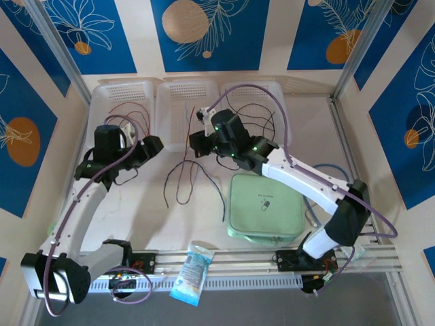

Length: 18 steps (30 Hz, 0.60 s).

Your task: Untangle the cables

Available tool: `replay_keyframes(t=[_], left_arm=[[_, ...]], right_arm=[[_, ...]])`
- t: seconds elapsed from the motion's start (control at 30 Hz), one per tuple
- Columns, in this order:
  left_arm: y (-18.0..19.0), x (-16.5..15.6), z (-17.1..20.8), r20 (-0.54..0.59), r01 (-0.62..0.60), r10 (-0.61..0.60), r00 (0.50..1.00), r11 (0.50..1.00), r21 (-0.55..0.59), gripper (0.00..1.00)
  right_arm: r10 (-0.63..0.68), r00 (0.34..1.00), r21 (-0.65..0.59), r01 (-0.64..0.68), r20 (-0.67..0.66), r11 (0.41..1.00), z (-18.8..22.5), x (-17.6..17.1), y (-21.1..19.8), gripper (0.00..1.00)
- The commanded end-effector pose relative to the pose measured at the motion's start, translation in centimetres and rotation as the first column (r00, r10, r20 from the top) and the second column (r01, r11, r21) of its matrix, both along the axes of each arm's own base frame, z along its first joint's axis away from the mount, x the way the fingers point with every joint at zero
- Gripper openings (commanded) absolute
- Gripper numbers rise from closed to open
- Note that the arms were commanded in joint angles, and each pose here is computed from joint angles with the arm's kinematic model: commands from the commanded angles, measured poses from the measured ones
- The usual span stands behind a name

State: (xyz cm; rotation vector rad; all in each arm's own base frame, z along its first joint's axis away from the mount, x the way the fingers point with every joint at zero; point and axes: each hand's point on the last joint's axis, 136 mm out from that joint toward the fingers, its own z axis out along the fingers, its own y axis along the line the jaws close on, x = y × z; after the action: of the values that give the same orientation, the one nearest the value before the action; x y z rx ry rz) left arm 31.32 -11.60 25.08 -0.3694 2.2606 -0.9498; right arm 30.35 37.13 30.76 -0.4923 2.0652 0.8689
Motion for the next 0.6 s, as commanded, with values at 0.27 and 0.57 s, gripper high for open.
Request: replay_keyframes(t=[0.27, 0.57], left_arm=[[-3.1, 0.3, 6.9, 0.182, 0.133, -0.110, 0.977, 0.984, -0.120, 0.63], [-6.9, 0.4, 8.1, 0.240, 0.241, -0.214, 0.947, 0.967, -0.086, 0.60]], right_arm=[[0.035, 0.999, 0.115, -0.039, 0.031, 0.993, 0.1, 1.4, -1.3, 0.00], [0.068, 0.997, 0.089, -0.064, -0.044, 0.994, -2.5, 1.4, -0.5, 0.00]])
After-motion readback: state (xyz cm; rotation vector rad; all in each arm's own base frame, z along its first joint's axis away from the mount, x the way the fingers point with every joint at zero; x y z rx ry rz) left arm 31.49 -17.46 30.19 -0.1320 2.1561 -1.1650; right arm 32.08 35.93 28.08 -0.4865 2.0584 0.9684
